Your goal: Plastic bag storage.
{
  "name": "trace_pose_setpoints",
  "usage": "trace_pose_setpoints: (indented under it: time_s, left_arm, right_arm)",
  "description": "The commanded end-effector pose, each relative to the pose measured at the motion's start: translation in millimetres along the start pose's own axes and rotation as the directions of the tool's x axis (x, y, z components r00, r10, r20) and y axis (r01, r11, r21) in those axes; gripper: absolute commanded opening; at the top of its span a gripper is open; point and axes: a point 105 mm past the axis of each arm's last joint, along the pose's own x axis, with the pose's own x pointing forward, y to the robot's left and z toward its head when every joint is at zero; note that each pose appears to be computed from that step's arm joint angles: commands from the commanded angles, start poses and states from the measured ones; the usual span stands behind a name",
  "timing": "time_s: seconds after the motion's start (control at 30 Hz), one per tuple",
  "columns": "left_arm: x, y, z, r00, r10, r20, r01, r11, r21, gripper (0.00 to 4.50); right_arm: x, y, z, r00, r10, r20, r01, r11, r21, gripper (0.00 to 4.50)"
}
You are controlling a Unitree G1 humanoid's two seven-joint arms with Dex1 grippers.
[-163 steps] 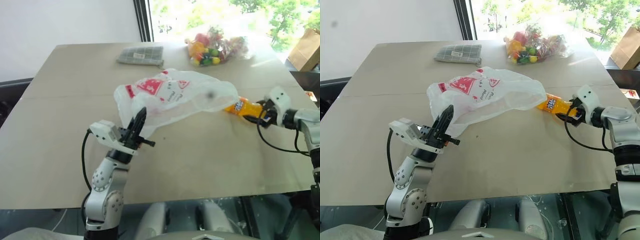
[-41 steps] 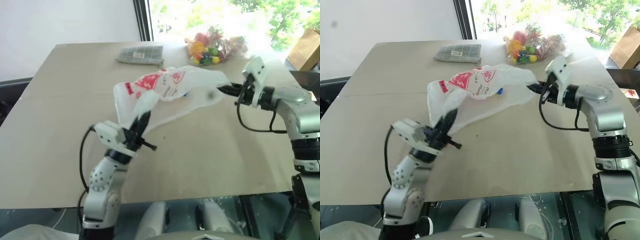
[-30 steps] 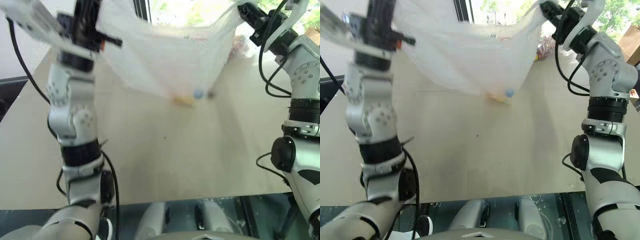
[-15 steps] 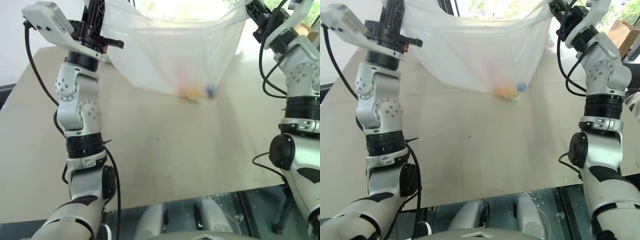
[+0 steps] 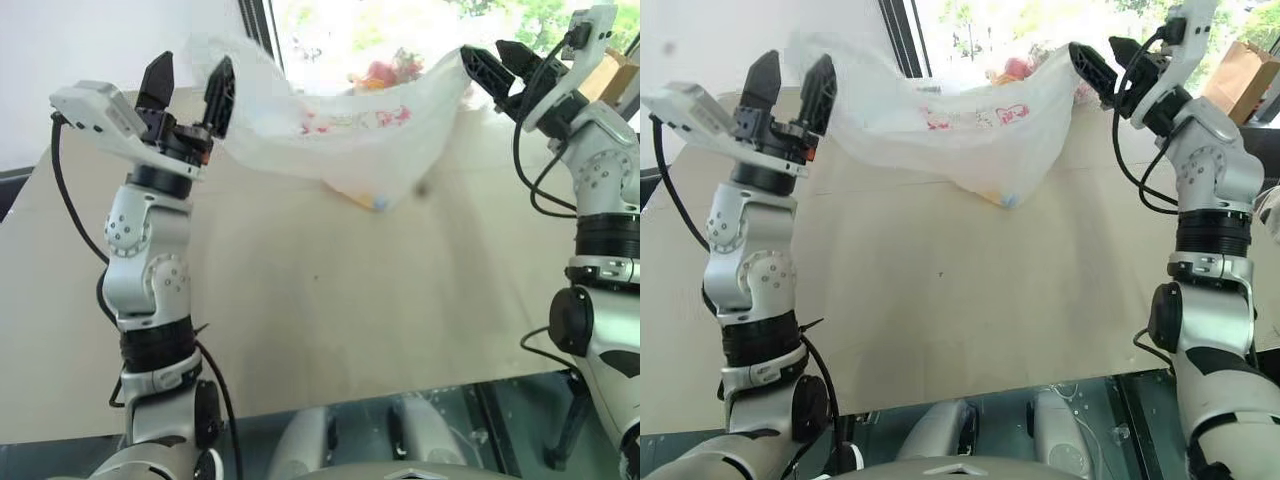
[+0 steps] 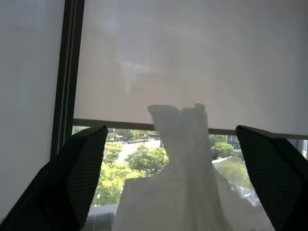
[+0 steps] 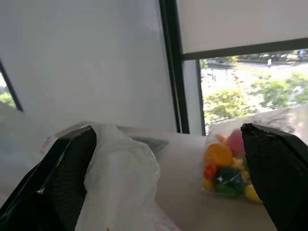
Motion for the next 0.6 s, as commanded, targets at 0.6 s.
trace_pose_setpoints:
  time_s: [0.6]
  left_arm:
    - [-213.1, -18.7, -91.9, 0.728, 0.209, -0.653, -0.076, 0.971, 0.226, 4.48]
  right_arm:
    - [-154.4, 49.7, -166.9, 0.876, 0.032, -0.481, -0.058, 0.998, -0.04, 4.5]
